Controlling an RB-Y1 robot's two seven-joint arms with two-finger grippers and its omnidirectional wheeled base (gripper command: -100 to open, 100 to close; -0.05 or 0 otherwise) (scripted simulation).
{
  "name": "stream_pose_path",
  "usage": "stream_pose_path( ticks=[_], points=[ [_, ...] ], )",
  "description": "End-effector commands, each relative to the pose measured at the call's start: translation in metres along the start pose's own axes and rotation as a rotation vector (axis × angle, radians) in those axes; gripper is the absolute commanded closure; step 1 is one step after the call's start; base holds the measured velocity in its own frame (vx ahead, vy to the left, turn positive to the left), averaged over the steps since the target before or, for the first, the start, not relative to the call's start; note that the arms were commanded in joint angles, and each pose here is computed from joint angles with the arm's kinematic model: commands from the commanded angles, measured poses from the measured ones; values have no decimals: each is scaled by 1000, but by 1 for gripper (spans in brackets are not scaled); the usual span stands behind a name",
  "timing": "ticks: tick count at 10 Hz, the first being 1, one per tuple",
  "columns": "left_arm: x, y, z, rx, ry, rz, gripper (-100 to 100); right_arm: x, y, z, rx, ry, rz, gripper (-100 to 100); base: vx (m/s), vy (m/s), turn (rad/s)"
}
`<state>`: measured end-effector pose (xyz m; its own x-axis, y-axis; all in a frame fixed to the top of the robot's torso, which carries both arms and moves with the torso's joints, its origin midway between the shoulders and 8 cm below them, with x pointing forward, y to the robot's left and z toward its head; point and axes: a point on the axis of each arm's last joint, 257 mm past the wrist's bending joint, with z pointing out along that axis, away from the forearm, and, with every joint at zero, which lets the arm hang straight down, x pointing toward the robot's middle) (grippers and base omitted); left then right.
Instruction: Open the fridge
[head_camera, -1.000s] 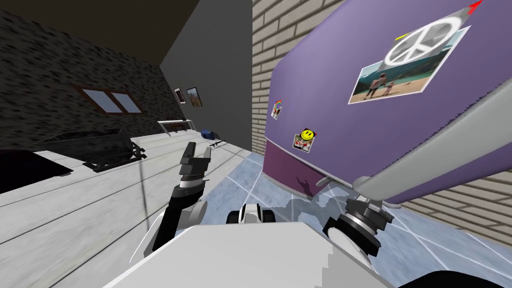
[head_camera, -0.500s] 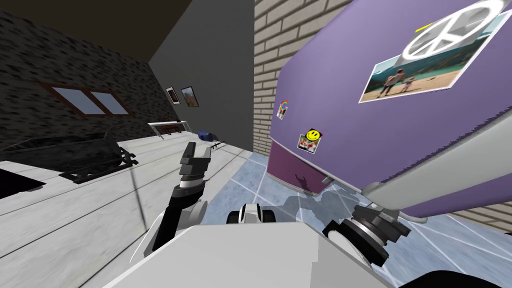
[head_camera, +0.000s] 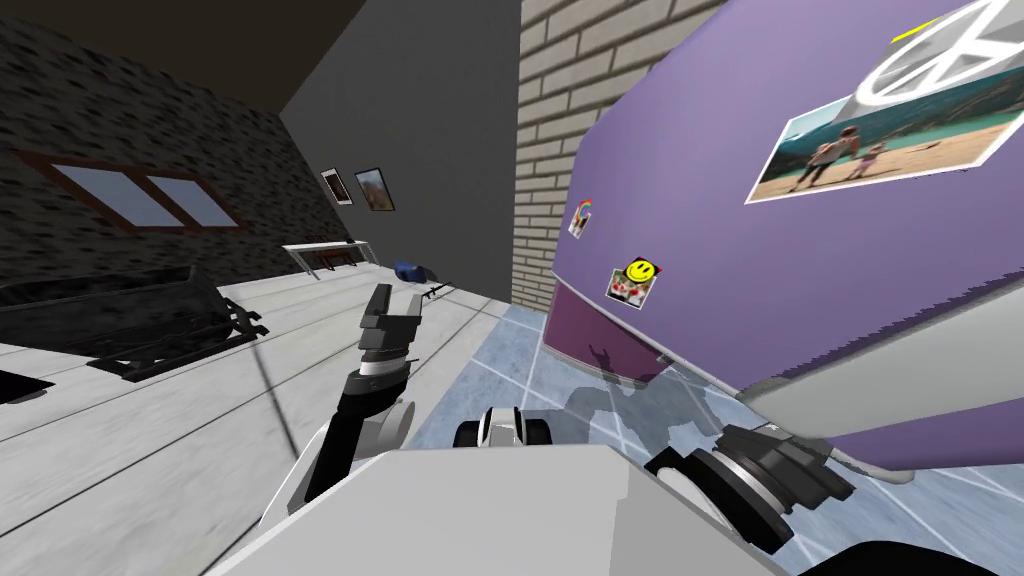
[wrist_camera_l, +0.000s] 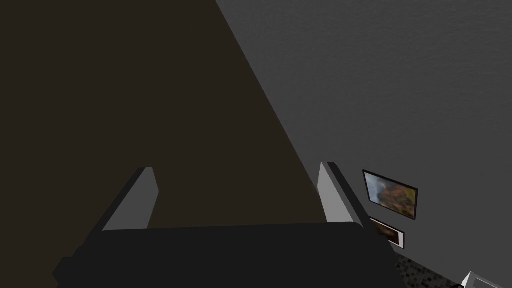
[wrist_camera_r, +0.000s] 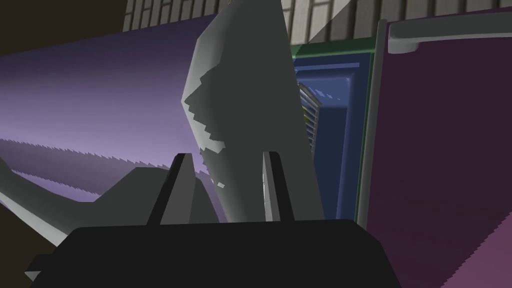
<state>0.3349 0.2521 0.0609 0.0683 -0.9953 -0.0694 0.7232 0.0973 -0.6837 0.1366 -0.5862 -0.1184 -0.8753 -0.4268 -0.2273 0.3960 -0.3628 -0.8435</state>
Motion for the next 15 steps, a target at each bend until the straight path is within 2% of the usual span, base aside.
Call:
stream_pose_path(
  ticks=[1, 2, 3, 4, 5, 6, 7, 8, 10, 11, 12, 13, 14, 15],
  points=[
    [0, 0, 0, 0, 0, 0, 0, 1, 7, 13, 25, 24, -28, 100, -45, 199, 40],
    [0, 0, 0, 0, 0, 0, 0, 7, 8, 24, 49, 49, -57, 100, -66, 219, 92],
    [0, 0, 0, 0, 0, 0, 0, 3, 13, 26, 48, 53, -55, 100, -69, 185, 43],
    [0, 0, 0, 0, 0, 0, 0, 9, 14, 37, 70, 81, -86, 100, -61, 219, 98],
    [0, 0, 0, 0, 0, 0, 0, 5, 19, 39, 70, 85, -81, 100, -38, 208, 24],
    [0, 0, 0, 0, 0, 0, 0, 14, 20, 50, 88, 117, -119, 100, -52, 258, 81],
    [0, 0, 0, 0, 0, 0, 0, 9, 24, 52, 90, 121, -109, 100, -16, 226, 28],
    [0, 0, 0, 0, 0, 0, 0, 17, 22, 62, 109, 154, -139, 100, -32, 253, 85],
    [0, 0, 0, 0, 0, 0, 0, 10, 28, 65, 109, 161, -129, 100, -20, 138, 13],
    [0, 0, 0, 0, 0, 0, 0, 20, 30, 75, 121, 200, -169, 100, -23, 134, 62],
    [0, 0, 0, 0, 0, 0, 0, 13, 31, 78, 124, 204, -151, 100, -28, 149, 46],
    [0, 0, 0, 0, 0, 0, 0, 16, 33, 87, 99, 201, -160, -100, -23, 92, -47],
    [0, 0, 0, 0, 0, 0, 0, 15, 32, 93, 97, 200, -159, -100, -10, 44, -76],
    [0, 0, 0, 0, 0, 0, 0, 12, 30, 104, 91, 197, -156, -100, -3, 41, -65]
  ],
)
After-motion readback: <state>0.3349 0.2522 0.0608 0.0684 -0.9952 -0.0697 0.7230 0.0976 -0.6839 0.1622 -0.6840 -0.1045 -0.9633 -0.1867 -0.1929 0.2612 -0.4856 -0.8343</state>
